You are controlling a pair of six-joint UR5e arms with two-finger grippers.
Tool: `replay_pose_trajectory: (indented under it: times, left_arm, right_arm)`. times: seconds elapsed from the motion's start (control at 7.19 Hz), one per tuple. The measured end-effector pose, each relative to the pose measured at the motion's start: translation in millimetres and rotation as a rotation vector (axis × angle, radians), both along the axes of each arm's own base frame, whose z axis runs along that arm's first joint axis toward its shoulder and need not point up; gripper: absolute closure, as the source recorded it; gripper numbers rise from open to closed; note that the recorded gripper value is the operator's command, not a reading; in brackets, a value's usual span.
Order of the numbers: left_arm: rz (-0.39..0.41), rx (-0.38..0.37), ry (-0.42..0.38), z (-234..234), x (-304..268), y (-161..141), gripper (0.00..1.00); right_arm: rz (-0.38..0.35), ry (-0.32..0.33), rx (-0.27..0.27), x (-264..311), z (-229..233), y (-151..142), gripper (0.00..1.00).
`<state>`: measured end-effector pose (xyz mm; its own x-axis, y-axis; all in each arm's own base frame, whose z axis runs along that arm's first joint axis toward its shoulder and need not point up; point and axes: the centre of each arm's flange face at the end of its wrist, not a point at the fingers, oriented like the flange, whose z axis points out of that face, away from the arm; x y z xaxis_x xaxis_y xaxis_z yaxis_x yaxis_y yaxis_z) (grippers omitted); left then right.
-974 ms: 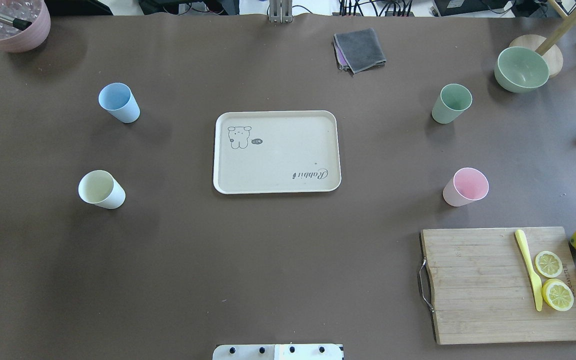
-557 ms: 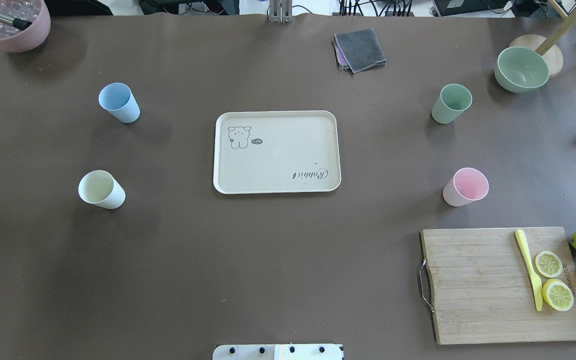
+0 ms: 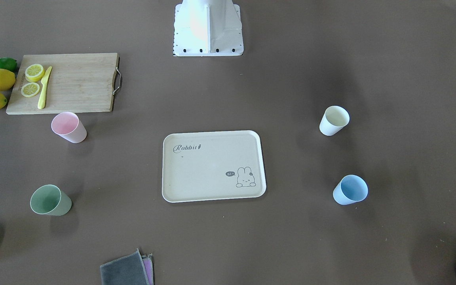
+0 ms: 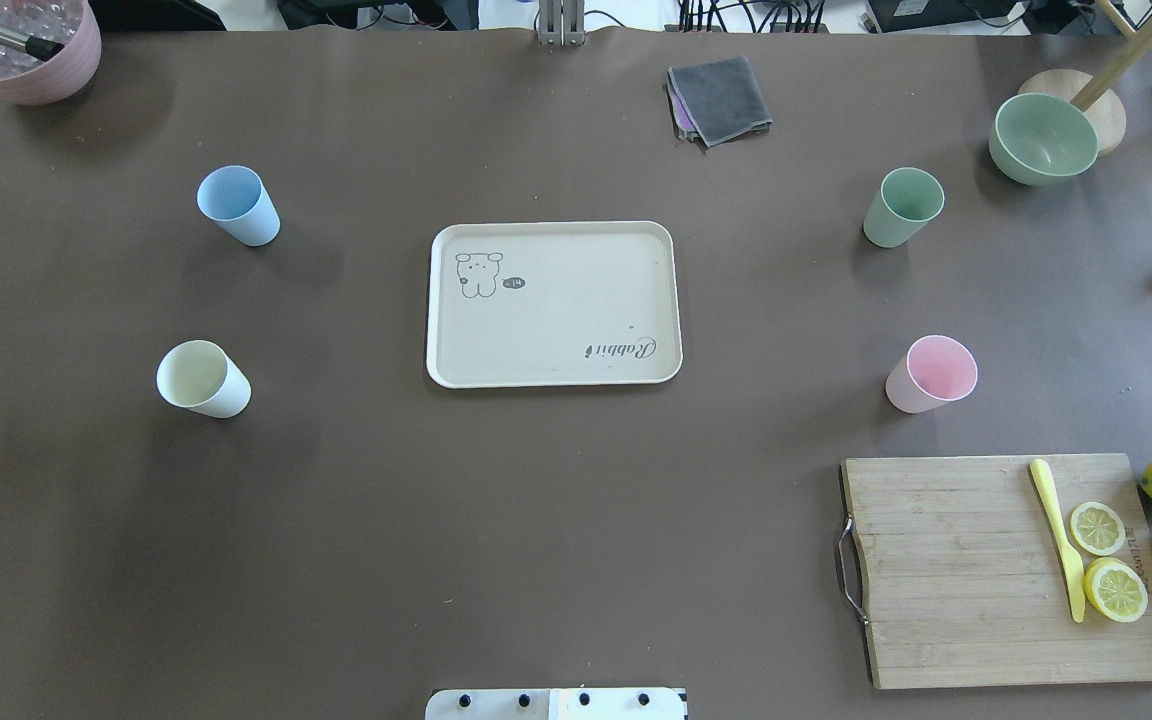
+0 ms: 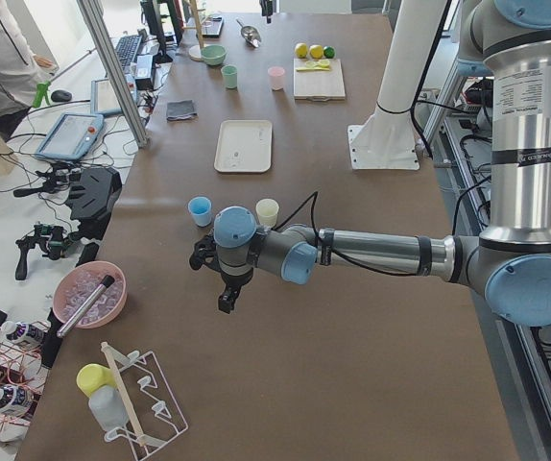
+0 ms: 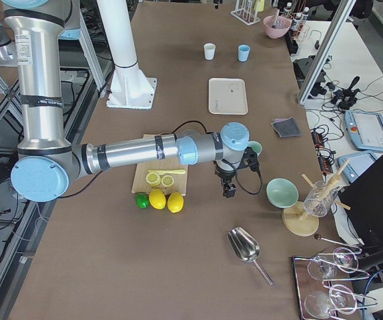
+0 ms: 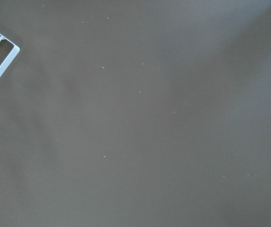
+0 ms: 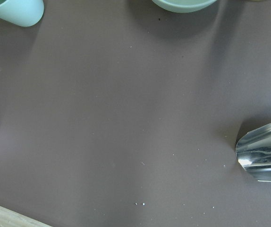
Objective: Place all cups on tray
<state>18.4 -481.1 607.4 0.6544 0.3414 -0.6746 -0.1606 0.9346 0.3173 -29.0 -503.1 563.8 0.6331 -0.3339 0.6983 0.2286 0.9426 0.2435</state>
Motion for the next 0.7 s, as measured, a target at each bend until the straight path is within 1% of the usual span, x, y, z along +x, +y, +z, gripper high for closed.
replay_pose_trajectory:
  times: [0.14,0.42,0.56,0.7]
  left_arm:
    - [0.001,-0.001,-0.003,1,0,1,0.02]
    - [-0.002,-0.001,-0.002,0,0,2,0.02]
    - [-0.019,-0.013,0.007,-4,2,2,0.02]
    - [-0.052,-0.029,0.024,-13,8,1,0.02]
  right_arm:
    - [-0.001,-0.009,-0.001,0,-2,3,0.0]
    - [-0.005,-0.054,-0.01,-2,-8,10,0.0]
    - [0.011,-0.075,-0.029,-12,-23,12,0.0]
    - [0.043,-0.098,-0.071,-37,-51,15,0.0]
